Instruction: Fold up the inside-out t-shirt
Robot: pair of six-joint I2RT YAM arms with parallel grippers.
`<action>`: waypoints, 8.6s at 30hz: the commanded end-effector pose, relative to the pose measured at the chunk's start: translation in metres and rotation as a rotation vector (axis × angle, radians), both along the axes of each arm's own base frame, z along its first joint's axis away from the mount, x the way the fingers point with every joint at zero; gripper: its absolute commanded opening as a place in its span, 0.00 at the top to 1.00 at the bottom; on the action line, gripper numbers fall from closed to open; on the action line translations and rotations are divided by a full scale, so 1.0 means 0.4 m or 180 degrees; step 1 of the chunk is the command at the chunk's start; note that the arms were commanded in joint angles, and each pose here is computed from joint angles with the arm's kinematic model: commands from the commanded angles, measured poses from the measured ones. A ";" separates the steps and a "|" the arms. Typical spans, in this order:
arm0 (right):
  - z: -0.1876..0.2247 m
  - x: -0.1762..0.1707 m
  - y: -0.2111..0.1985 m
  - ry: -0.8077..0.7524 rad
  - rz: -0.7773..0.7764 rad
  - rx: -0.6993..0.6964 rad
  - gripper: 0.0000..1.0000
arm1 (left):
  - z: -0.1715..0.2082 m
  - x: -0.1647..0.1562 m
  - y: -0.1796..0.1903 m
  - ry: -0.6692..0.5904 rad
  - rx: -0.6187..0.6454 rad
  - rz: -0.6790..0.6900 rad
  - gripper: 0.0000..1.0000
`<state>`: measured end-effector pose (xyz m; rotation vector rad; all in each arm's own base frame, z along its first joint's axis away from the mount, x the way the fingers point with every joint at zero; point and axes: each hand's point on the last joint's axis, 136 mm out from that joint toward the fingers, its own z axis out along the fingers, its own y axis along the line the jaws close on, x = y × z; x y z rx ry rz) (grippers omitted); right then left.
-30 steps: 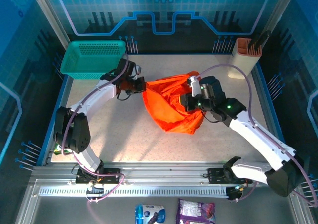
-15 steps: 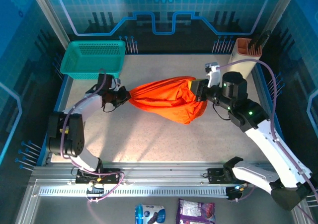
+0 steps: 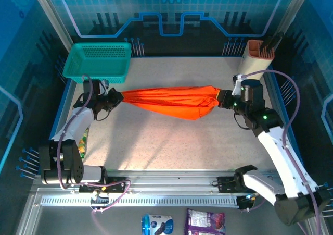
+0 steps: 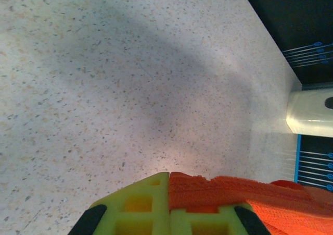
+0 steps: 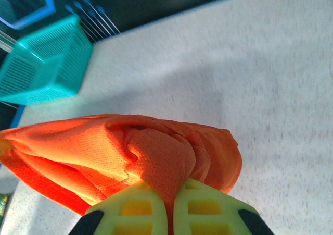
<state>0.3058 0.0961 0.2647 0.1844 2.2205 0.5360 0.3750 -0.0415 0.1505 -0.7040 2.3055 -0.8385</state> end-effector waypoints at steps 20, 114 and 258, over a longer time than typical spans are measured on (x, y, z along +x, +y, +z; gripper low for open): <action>-0.300 0.026 0.266 0.0824 0.1085 -0.1114 0.48 | -0.057 -0.035 -0.077 0.0312 0.0244 -0.0298 1.00; -0.315 -0.120 -0.054 0.1187 -0.0004 -0.0226 1.00 | -0.070 -0.187 -0.171 0.0694 0.0175 -0.0589 0.75; 0.292 0.551 -0.029 -0.0587 -0.0048 -0.0840 1.00 | 0.503 0.317 -0.231 -0.0906 0.0333 -0.0710 1.00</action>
